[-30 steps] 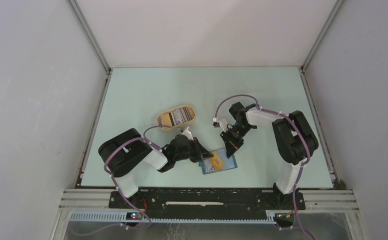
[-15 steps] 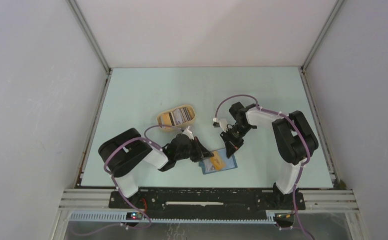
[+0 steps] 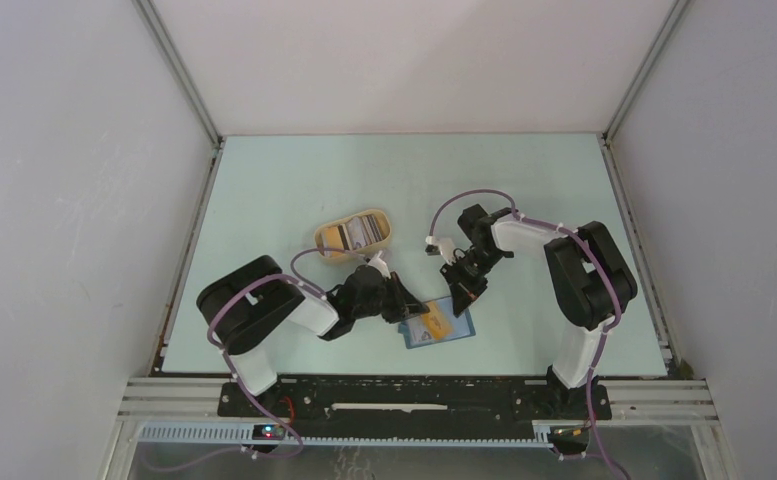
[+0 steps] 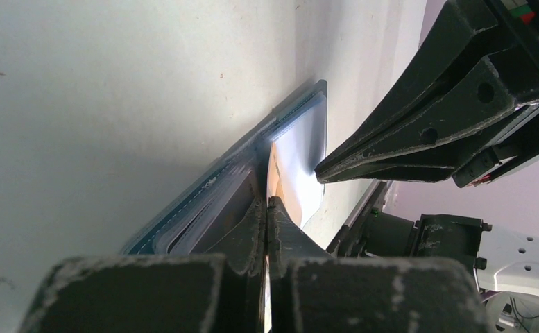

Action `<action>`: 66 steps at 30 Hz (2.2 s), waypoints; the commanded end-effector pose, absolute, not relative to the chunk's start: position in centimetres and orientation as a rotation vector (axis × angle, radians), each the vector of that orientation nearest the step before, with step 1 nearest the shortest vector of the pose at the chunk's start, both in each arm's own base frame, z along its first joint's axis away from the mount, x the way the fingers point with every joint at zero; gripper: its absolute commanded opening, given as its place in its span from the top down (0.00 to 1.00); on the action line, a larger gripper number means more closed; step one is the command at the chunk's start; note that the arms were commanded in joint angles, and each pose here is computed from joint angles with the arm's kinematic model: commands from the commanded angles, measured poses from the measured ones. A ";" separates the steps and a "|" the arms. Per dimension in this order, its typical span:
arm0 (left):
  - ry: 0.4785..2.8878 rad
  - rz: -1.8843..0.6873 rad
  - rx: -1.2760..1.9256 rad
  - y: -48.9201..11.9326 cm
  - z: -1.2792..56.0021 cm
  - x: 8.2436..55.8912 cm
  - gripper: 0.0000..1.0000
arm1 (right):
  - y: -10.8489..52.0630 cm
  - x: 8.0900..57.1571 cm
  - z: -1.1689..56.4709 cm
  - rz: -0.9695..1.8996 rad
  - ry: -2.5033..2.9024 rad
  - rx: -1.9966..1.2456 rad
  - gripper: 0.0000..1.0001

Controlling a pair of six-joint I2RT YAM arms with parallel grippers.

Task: Put the credit cards into the card holder
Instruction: Insert the credit card into the card holder.

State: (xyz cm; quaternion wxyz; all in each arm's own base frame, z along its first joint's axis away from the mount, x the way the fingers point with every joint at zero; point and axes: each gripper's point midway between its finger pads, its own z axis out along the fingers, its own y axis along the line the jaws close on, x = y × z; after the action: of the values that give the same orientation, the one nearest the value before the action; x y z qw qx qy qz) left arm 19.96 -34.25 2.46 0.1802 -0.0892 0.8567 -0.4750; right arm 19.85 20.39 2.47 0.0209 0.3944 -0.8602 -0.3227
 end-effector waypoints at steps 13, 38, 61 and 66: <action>2.557 -1.249 -0.167 -33.5 0.8 18.5 1.00 | 21.0 20.5 3.2 -0.997 -2.685 1.255 0.92; 2.564 -1.313 -0.155 -34.9 0.6 19.9 0.92 | 21.5 20.7 4.5 -1.062 -2.684 1.275 0.89; 2.566 -1.327 -0.175 -34.2 -0.2 19.9 0.77 | 26.7 16.9 12.5 -1.286 -2.318 2.312 0.80; 2.560 -1.335 -0.170 -34.2 -0.1 20.0 0.74 | 28.7 15.5 11.2 -1.094 -1.980 2.846 0.80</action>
State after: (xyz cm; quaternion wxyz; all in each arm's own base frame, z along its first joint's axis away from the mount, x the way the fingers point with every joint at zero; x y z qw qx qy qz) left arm 20.53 -35.61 2.29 0.1316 -0.0587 0.8606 -0.4885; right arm 14.98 27.29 11.98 -0.1765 0.6687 -0.6278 -0.3572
